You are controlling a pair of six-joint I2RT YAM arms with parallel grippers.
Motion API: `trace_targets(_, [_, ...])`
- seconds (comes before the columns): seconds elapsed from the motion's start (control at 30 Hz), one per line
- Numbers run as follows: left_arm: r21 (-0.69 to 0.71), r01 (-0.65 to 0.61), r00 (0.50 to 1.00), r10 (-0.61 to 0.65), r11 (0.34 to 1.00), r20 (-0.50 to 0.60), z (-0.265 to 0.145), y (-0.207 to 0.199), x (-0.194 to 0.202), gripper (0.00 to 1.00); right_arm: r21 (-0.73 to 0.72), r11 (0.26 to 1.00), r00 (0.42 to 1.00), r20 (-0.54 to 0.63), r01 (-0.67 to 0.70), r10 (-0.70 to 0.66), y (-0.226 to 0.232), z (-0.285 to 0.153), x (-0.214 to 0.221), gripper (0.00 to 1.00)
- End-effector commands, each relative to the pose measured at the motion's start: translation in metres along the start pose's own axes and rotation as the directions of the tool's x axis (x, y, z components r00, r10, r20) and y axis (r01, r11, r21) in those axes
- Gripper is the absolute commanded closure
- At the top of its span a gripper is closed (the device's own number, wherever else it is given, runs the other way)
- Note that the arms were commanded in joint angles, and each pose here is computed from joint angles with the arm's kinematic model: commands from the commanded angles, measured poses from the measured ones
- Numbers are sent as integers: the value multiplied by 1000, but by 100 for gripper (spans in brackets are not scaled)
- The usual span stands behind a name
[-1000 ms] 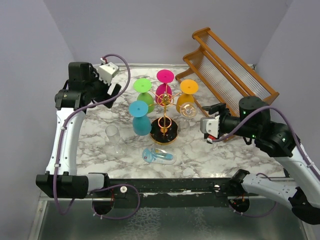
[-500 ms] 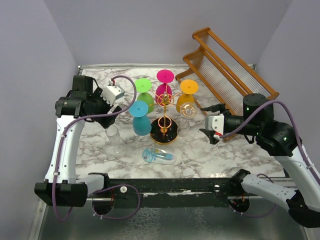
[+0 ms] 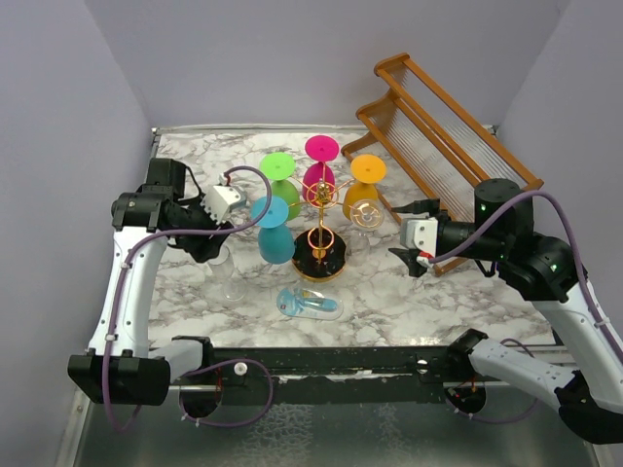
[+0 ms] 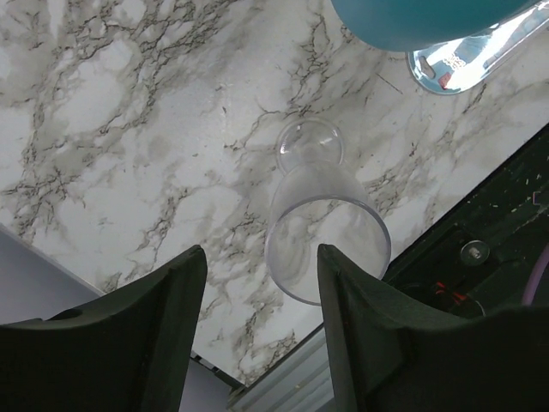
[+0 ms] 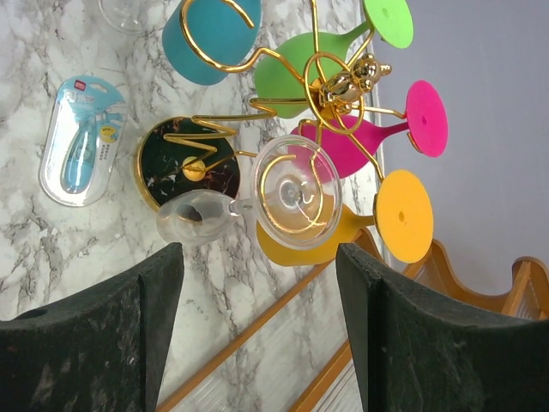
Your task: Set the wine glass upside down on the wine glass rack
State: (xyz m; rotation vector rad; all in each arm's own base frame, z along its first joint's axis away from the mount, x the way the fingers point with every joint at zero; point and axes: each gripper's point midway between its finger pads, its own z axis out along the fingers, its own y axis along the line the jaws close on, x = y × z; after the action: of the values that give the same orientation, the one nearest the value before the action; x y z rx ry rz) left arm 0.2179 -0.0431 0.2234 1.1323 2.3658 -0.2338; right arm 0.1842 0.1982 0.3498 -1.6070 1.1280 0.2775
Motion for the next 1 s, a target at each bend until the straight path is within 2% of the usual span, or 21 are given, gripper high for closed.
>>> trace_targets(0.0, [74, -9, 1000, 9, 997, 7, 10, -13, 3, 47, 23, 1000, 999, 36, 1, -1, -7, -3, -10, 29])
trace_targets(0.27, [127, -1, 1000, 1, 992, -2, 24, -19, 8, 85, 29, 1000, 1000, 26, -3, 2, -10, -2, -7, 29])
trace_targets(0.4, [82, -16, 1000, 18, 996, -16, 16, -11, 6, 100, 35, 999, 1000, 20, -6, 5, -13, -2, -7, 29])
trace_targets(0.57, [-77, -61, 998, 62, 995, 17, -21, 15, -18, 100, 49, 999, 1000, 18, -9, 9, -21, 0, -8, 28])
trace_targets(0.67, [-238, -58, 997, 70, 970, 41, -46, 42, -35, 100, 109, 993, 999, -1, -39, 39, -36, 2, -5, 28])
trace_targets(0.73, [-404, -27, 996, 59, 914, 66, -67, 72, -49, 100, 166, 984, 997, -14, -70, 73, -50, 4, -2, 27])
trace_targets(0.83, [-610, 60, 987, 45, 790, 155, -104, 112, -75, 100, 212, 970, 992, 15, -122, 121, -65, 9, -5, 27])
trace_targets(0.9, [-669, 139, 963, 56, 730, 262, -127, 126, -98, 100, 232, 959, 986, 53, -163, 155, -74, 10, -12, 27])
trace_targets(0.97, [-662, 206, 920, 88, 721, 382, -146, 128, -125, 100, 259, 943, 978, 80, -207, 192, -86, 11, -18, 27])
